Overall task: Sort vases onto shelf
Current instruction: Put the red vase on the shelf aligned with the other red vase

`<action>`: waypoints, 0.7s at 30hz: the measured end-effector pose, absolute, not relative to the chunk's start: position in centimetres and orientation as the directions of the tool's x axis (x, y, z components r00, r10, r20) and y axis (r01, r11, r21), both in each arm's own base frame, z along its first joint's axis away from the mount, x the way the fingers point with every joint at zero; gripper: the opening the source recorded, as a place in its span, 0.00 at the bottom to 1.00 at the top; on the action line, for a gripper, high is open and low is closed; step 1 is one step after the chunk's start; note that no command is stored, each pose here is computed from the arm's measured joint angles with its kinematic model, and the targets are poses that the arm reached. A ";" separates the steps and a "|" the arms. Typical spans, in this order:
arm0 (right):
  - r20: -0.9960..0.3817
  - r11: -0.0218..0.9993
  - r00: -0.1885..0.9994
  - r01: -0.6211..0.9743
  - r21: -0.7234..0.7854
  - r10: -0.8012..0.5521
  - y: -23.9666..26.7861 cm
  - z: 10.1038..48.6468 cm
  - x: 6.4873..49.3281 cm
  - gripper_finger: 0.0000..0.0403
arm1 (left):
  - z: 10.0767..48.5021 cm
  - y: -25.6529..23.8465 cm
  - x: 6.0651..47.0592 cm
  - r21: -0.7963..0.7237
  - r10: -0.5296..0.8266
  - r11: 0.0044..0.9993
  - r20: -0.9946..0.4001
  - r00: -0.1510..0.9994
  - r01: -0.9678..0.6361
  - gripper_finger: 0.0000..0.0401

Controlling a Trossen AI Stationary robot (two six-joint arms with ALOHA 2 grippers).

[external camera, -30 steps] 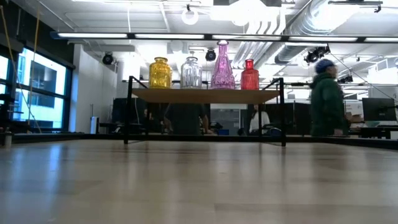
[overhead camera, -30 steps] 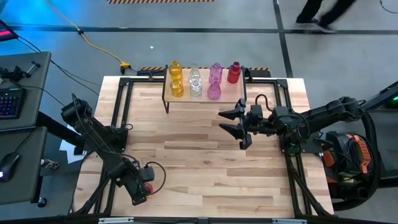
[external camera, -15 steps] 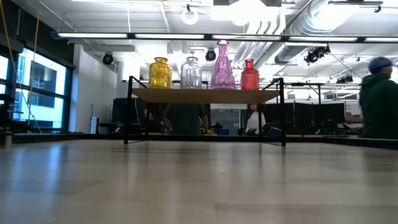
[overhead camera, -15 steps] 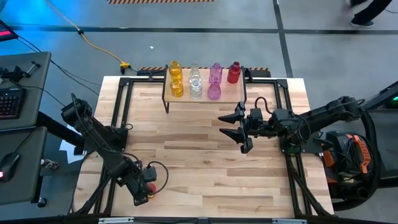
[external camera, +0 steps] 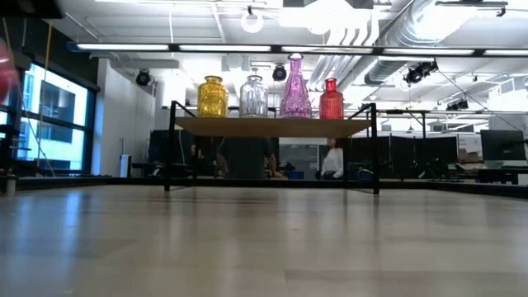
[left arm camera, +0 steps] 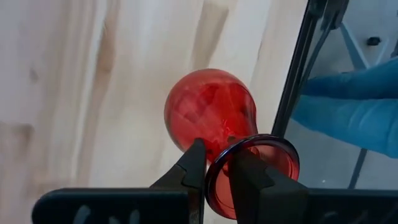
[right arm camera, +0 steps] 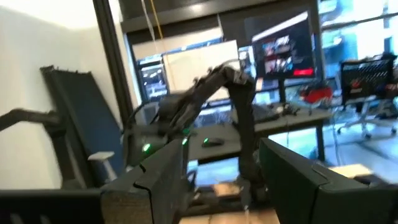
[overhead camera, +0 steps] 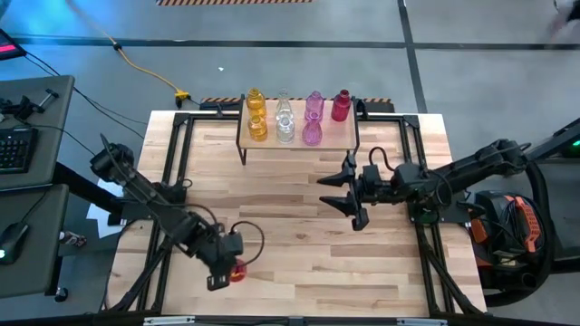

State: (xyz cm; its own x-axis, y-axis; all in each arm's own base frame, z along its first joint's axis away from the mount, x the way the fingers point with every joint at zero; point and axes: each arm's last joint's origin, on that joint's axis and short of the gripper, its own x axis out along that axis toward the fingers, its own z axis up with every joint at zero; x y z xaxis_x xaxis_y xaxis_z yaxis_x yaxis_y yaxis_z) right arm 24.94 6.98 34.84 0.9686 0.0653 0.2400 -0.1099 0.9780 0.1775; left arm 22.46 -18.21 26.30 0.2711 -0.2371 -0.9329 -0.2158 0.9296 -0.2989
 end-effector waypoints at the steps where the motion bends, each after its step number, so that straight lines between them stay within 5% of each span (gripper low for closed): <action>1: 0.228 0.976 0.971 -0.116 0.182 0.073 7.1 34.7 24.9 0.49 | 26.6 -17.9 22.8 -0.296 -0.235 0.932 -0.932 0.278 -0.207 0.07; 21: 0.014 0.968 0.993 -0.115 0.224 0.114 8.4 32.4 25.1 0.56 | 32.5 -9.4 28.8 -0.212 -0.130 0.972 -0.846 0.517 -0.103 0.07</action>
